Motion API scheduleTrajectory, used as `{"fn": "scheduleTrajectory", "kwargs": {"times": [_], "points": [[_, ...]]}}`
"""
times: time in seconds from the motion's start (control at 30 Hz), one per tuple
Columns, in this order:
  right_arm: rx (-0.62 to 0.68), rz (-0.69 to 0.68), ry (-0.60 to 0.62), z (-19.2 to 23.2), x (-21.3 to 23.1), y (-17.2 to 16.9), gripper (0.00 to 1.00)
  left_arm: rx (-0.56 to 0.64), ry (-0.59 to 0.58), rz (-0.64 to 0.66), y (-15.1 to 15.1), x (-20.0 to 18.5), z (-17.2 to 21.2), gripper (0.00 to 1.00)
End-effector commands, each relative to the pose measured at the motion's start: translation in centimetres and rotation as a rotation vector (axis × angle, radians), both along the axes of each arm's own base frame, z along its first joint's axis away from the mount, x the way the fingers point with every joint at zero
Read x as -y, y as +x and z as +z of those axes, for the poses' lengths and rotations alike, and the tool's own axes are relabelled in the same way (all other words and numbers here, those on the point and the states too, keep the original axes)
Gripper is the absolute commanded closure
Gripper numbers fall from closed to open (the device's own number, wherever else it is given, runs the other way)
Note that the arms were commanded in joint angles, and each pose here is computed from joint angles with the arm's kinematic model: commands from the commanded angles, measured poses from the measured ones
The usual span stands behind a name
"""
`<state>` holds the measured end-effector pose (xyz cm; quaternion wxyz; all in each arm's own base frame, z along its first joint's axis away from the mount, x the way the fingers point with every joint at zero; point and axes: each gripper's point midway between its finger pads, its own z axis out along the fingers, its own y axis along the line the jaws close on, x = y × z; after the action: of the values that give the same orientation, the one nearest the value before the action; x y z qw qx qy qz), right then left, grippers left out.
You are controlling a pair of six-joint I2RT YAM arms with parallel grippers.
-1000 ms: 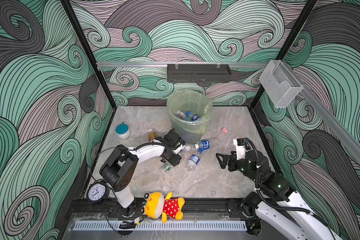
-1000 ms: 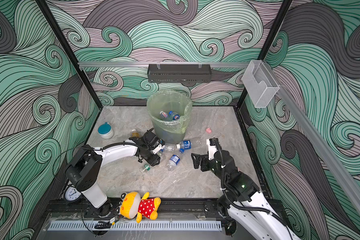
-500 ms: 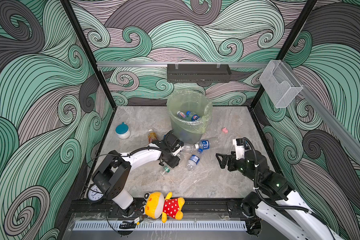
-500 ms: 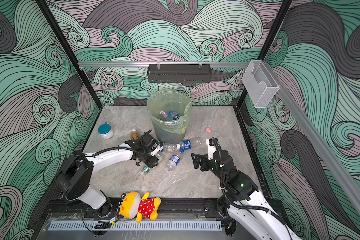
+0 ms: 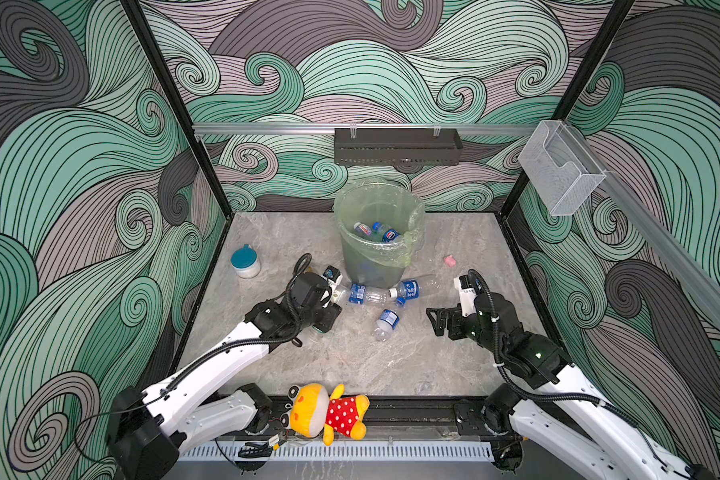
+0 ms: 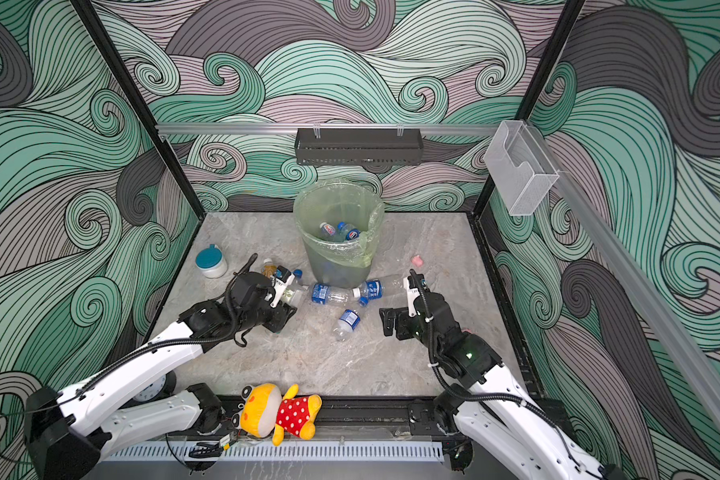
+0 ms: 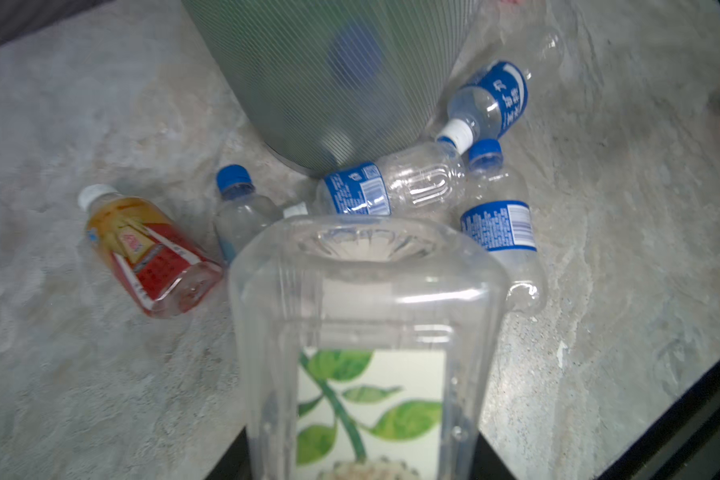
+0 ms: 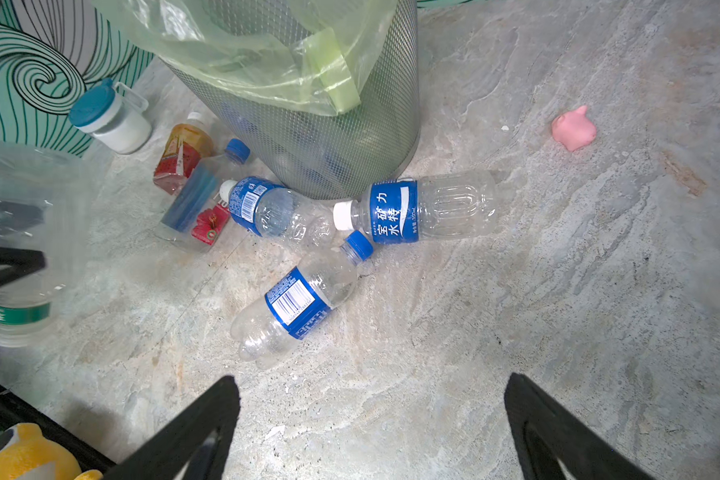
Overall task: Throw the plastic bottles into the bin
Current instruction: 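Lift the green-label bottle with the left gripper over the bin, then open the left gripper to drop the green-label bottle into the bin, then withdraw the left gripper while the right gripper reaches toward a blue-label water bottle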
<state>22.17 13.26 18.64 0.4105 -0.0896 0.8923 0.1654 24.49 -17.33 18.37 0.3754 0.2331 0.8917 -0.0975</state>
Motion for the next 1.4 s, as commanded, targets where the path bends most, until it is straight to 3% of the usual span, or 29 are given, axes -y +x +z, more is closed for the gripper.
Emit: {"fn": "scheduleTrajectory", "kwargs": {"times": [0.0,0.1,0.2,0.37,0.4,0.47,0.53,0.73,0.93,1.2,1.37], "points": [[0.038,0.013,0.025,1.5,-0.7,0.8,0.0,0.125,-0.066,0.094,0.7,-1.3,4.1,0.54],[0.036,0.017,0.019,1.5,-0.8,1.0,0.0,0.212,-0.17,0.061,0.7,-0.5,9.2,0.52],[0.038,0.019,0.003,1.6,-0.7,0.9,0.0,0.299,-0.181,0.029,2.1,0.6,15.1,0.52],[0.039,0.008,-0.008,1.7,-0.3,0.9,0.0,0.379,-0.252,-0.009,9.5,5.5,25.6,0.51],[0.036,0.003,-0.002,1.7,-0.3,0.9,0.0,0.381,-0.27,-0.017,11.1,6.8,26.8,0.45],[0.032,-0.004,0.008,1.8,-0.3,0.7,0.0,0.35,-0.27,-0.029,13.8,8.7,28.4,0.05],[0.024,-0.016,0.008,1.7,0.0,0.5,0.0,0.331,-0.238,-0.008,14.9,9.1,29.0,0.01],[0.038,-0.027,-0.023,1.1,0.9,0.1,0.0,0.339,-0.25,-0.024,13.6,8.4,27.5,0.01],[-0.011,0.021,-0.061,0.5,0.1,0.2,0.0,0.36,-0.351,0.003,7.8,4.5,26.2,0.01],[-0.05,0.051,-0.048,-0.1,-1.3,1.0,0.0,0.27,-0.205,0.176,4.0,-1.9,18.8,0.01],[-0.108,0.066,-0.03,-0.6,-2.4,1.3,0.01,0.242,-0.177,0.237,2.3,-4.1,15.5,0.01]]}}
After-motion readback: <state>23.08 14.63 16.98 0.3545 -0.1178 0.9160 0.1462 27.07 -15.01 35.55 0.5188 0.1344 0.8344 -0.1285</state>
